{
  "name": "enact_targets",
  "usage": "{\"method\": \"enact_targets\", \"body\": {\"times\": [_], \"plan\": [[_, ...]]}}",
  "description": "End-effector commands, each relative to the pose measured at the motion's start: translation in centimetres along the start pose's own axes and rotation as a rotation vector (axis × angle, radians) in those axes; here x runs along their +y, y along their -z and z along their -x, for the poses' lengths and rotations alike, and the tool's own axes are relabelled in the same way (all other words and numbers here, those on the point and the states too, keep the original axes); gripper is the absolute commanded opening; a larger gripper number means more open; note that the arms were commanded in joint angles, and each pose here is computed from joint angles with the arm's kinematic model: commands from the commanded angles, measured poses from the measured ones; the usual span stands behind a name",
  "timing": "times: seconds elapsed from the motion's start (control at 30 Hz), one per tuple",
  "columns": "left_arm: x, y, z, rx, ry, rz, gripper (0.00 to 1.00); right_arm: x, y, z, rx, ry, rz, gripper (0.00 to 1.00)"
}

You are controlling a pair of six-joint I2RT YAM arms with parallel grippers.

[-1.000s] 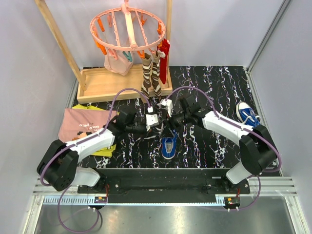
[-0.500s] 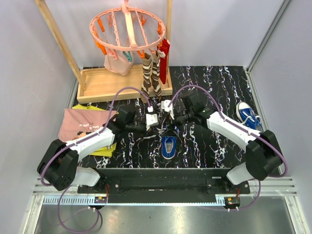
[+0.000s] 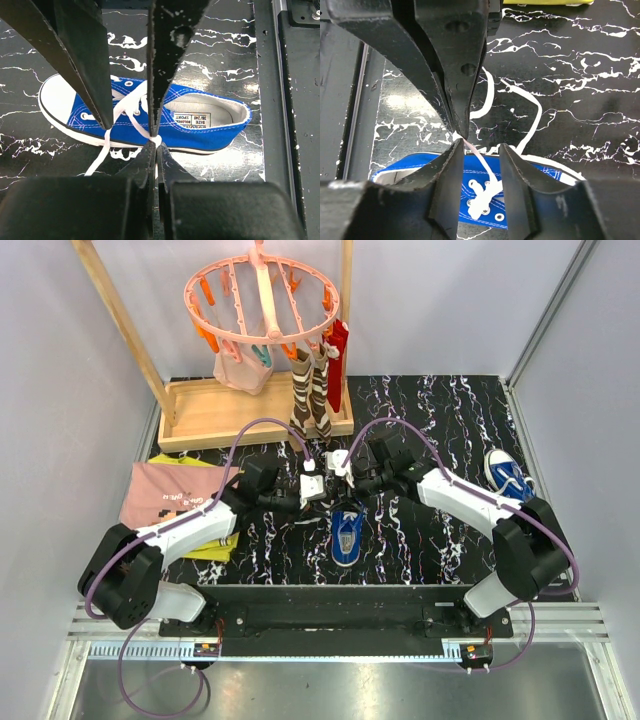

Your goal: Tie the shoes

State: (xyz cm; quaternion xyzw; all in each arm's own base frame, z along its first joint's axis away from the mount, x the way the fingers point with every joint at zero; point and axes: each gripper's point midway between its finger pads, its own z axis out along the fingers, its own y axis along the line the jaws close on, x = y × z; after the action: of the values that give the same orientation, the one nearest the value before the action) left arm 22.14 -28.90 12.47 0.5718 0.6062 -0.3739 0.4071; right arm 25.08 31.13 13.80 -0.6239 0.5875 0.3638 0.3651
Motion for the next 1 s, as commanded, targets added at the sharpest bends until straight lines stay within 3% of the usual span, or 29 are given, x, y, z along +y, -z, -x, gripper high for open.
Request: {"method": "enact_targets", "body": {"times": [0.0,0.17,0.27,0.4,0.57,0.9,0.97], "plan": [[0.9,-0.1,2.3,-0.057,-0.065,-0.006,0.0,-0.1,-0.4,0.6,-0.04,0.048,0.008,0.42],[1.0,-0.2,2.2,-0.056,-0.066,-0.003,0.01,0.8,-0.3,0.4,-0.049,0.041,0.035,0.43],[1.1,-0.1,2.2,-0.055,-0.062,0.0,0.01,1.2,-0.2,0.1,-0.047,0.057,0.047,0.52],[1.2,-0.1,2.3,-0.059,-0.057,0.003,0.0,1.1,-0.4,-0.4,-0.031,0.084,0.045,0.52],[1.3,-0.2,2.2,-0.058,-0.052,0.0,0.0,0.8,-0.6,-0.3,-0.03,0.085,0.041,0.43],[1.5,-0.3,2.4,-0.059,-0.047,0.004,0.01,0.9,-1.3,0.3,-0.031,0.084,0.047,0.38],[1.5,-0.3,2.4,-0.058,-0.043,0.004,0.01,0.9,-1.4,0.6,-0.034,0.077,0.046,0.29]]}}
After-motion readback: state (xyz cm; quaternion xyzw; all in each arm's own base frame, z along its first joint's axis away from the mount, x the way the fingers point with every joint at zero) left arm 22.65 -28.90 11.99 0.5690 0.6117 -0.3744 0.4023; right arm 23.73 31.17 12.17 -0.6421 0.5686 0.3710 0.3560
